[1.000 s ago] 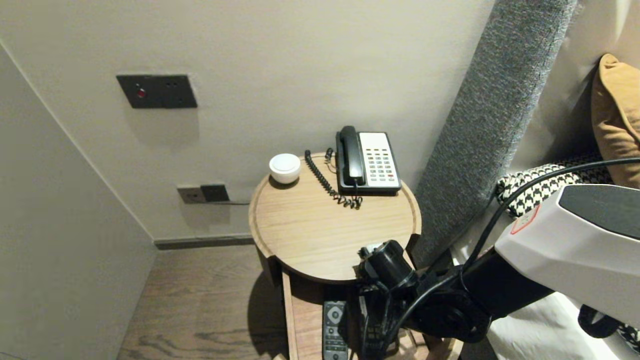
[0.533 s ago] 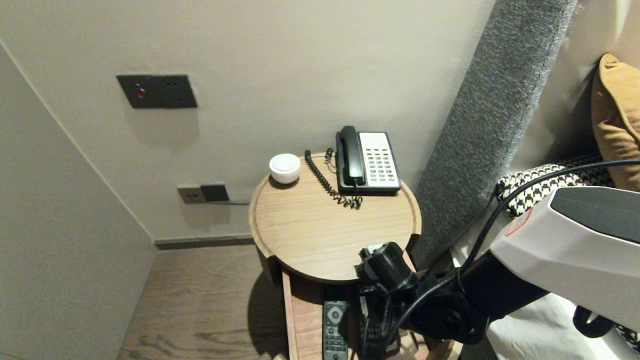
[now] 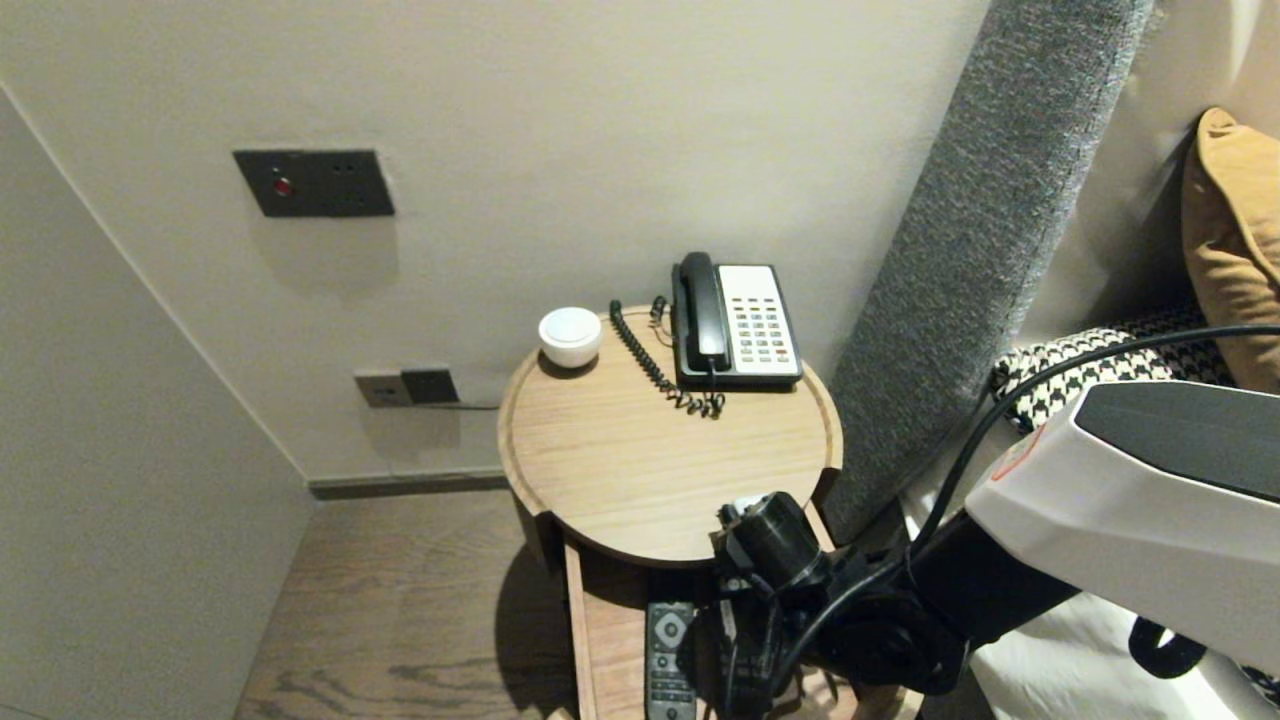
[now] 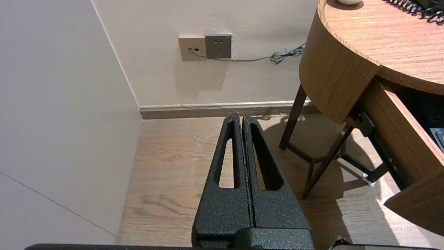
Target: Take the remote control out of the drawer one by one and place them on the table
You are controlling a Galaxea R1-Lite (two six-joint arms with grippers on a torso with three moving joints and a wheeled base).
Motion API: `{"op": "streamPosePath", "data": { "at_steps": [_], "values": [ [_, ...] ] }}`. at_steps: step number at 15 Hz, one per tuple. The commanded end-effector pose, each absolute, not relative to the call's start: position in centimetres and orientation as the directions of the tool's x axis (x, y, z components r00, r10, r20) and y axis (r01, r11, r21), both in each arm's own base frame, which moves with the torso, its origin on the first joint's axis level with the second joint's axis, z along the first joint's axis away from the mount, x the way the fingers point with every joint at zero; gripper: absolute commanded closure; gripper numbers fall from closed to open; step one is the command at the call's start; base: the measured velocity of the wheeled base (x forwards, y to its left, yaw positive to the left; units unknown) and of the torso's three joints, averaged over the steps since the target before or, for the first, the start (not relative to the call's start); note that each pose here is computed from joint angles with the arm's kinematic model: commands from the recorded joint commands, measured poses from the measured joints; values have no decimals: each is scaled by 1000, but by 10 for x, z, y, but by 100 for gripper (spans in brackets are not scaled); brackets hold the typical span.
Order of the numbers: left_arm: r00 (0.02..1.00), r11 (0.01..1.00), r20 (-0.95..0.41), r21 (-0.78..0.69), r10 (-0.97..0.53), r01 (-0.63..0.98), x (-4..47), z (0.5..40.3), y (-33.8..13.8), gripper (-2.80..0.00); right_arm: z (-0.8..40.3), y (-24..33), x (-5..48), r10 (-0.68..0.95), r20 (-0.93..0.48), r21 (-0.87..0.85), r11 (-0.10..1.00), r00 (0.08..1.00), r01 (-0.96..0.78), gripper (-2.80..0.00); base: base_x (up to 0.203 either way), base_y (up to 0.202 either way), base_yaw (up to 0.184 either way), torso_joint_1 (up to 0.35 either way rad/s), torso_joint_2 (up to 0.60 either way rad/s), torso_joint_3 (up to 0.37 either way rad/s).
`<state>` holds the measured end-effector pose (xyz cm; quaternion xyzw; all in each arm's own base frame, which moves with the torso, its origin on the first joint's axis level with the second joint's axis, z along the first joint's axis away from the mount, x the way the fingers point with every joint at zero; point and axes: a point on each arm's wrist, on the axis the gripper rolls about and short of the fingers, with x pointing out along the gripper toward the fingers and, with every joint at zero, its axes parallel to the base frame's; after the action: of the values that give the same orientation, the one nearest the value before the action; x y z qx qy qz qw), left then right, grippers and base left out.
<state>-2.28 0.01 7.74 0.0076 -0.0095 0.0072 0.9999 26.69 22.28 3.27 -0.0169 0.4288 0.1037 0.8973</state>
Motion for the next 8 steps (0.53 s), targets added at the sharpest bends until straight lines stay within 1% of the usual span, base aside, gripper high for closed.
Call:
{"op": "streamPosePath", "data": {
  "at_steps": [1, 6, 8],
  "values": [
    [1000, 1000, 20, 15, 15, -16, -23, 78, 0, 0, 30, 223, 267, 167, -776, 54, 978, 608, -200, -280, 0, 0, 0, 0, 0, 0],
    [1000, 1000, 20, 15, 15, -16, -23, 78, 0, 0, 26, 229, 262, 101, -759, -18, 984, 644, -176, -280, 0, 0, 0, 0, 0, 0],
    [1000, 1000, 20, 15, 15, -16, -23, 78, 0, 0, 26, 229, 261, 99, -757, -21, 984, 646, -176, -280, 0, 0, 0, 0, 0, 0]
  ]
}}
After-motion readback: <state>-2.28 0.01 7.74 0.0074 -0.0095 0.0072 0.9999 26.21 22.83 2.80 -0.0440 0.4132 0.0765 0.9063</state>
